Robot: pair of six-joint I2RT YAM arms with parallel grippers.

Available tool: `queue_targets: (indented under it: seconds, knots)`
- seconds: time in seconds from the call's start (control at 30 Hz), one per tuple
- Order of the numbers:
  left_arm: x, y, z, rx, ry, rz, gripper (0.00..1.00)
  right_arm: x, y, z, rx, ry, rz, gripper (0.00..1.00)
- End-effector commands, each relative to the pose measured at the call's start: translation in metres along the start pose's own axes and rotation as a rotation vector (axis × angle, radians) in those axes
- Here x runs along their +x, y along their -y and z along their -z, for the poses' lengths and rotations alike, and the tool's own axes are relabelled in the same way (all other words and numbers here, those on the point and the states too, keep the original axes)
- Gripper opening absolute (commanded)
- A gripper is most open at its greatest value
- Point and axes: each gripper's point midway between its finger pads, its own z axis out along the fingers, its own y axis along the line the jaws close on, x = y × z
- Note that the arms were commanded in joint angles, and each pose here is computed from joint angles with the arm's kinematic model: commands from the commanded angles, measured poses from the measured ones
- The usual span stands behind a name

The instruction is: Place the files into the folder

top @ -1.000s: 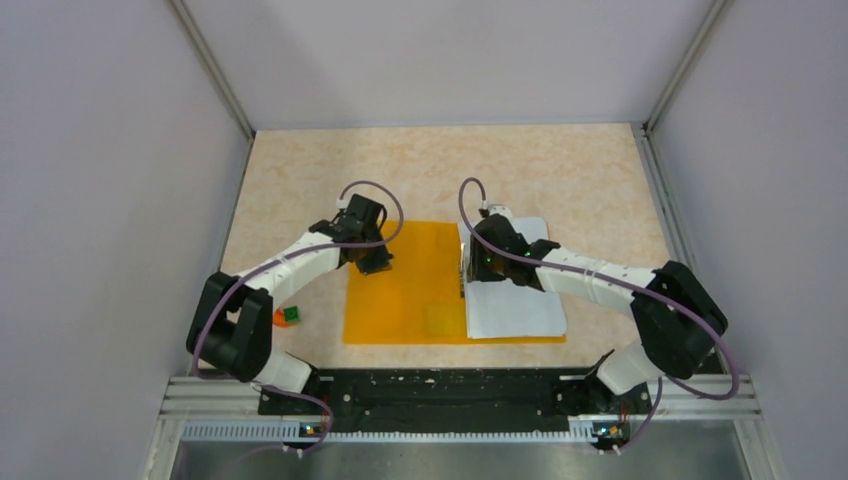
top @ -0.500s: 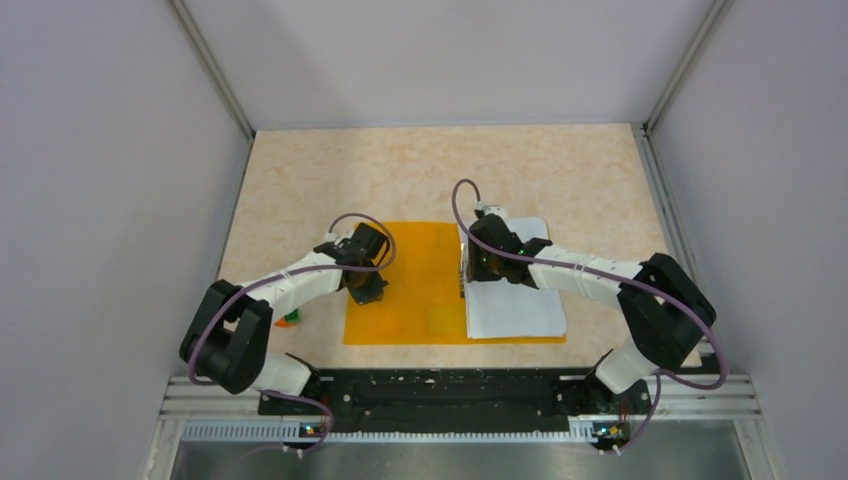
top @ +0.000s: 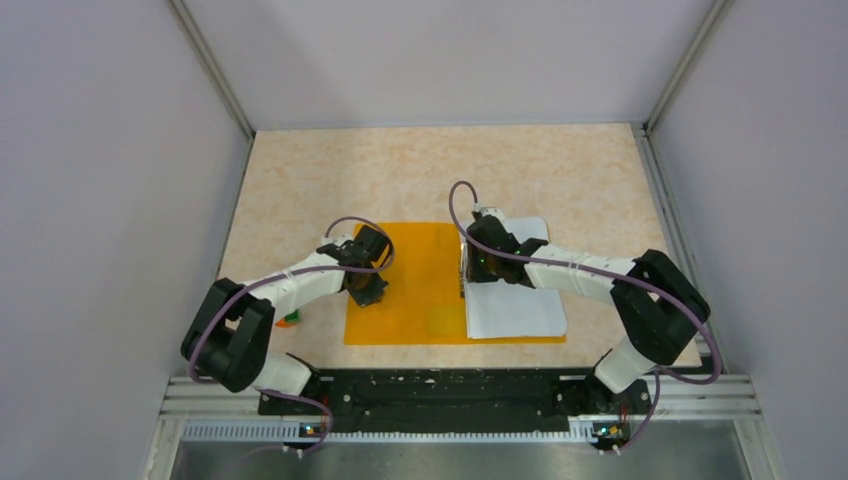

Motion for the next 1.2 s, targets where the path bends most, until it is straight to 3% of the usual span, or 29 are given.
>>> queue_targets:
  seconds: [0.0, 0.43, 1.17]
  knots:
    - [0.005, -0.016, -0.01, -0.075, -0.001, 0.006, 0.0, -0.016, -0.016, 0.0, -0.03, 0.052, 0.004, 0.21]
    - [0.009, -0.02, -0.013, -0.094, -0.014, 0.023, 0.0, -0.008, -0.022, 0.002, -0.023, 0.04, 0.023, 0.09]
    - [0.013, -0.017, -0.015, -0.091, -0.028, 0.04, 0.0, 0.014, -0.017, 0.0, -0.02, 0.036, 0.004, 0.08]
